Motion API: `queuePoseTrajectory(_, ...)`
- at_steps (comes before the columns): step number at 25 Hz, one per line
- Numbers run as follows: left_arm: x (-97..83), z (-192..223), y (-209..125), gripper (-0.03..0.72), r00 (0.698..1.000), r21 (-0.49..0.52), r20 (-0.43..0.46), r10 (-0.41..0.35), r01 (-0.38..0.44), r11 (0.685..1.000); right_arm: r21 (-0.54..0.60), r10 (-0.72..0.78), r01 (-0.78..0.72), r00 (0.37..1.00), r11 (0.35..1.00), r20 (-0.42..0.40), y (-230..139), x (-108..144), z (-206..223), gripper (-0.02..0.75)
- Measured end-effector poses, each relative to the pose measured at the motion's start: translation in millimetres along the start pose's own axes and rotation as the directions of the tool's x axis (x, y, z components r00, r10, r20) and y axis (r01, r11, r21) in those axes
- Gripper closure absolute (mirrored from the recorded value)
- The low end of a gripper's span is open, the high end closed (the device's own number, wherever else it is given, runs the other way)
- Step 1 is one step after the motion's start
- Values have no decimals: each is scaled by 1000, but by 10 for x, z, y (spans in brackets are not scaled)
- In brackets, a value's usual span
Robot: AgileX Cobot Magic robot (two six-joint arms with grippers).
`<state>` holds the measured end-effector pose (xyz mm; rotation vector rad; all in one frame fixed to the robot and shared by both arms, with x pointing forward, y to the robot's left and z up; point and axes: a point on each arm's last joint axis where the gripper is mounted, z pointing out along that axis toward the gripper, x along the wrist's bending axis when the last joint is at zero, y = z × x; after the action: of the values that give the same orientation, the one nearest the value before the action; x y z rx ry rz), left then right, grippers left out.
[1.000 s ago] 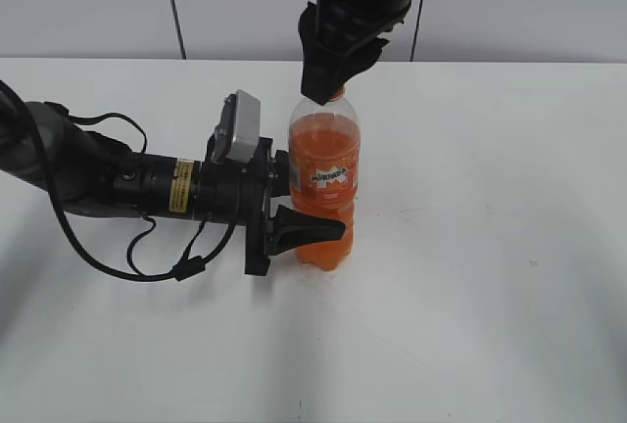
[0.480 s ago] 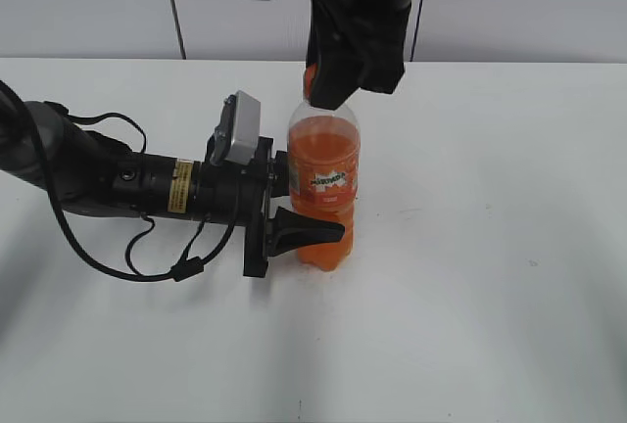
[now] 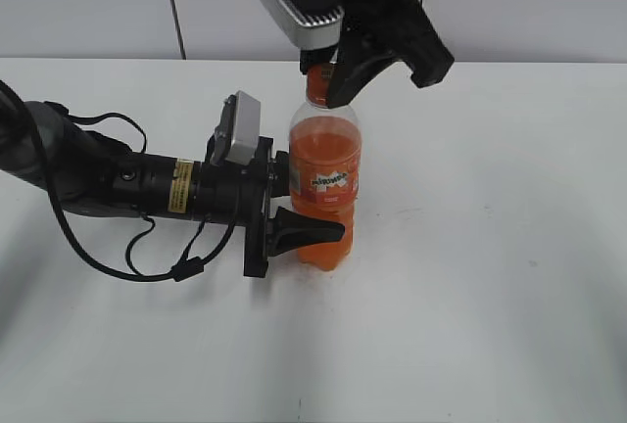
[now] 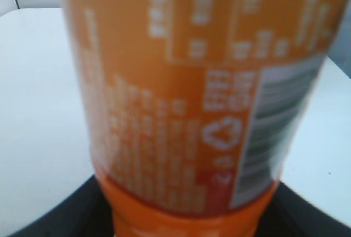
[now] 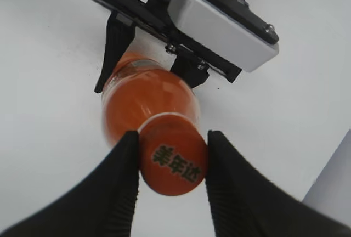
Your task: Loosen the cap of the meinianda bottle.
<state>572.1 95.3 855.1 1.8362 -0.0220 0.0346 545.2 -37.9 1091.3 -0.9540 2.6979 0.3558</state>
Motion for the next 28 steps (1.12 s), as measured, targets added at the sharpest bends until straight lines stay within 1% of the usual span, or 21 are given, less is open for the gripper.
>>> queuePoseTrajectory(6, 0, 0, 0, 291, 1000, 0, 0, 0, 0, 1000, -8, -199, 199, 980, 980, 4, 8, -4, -4, 463)
queuePoseTrajectory(10, 2, 0, 1, 291, 1000, -1, -3, -1, 1, 1000, -8, -256, 256, 967, 967, 8, 9, -6, -4, 463)
queuePoseTrajectory(17, 3, 0, 2, 291, 1000, -2, -3, -2, 2, 1000, -4, -211, 211, 978, 978, 8, 5, -7, -4, 460)
queuePoseTrajectory(22, 3, 0, 2, 291, 1000, -2, -3, -2, 2, 1000, -4, -129, 129, 992, 992, 8, 5, -8, -4, 460)
queuePoseTrajectory(28, 3, 0, 2, 293, 1000, -2, -3, -2, 2, 1000, -5, -98, 98, 995, 995, 8, 5, -8, -4, 451)
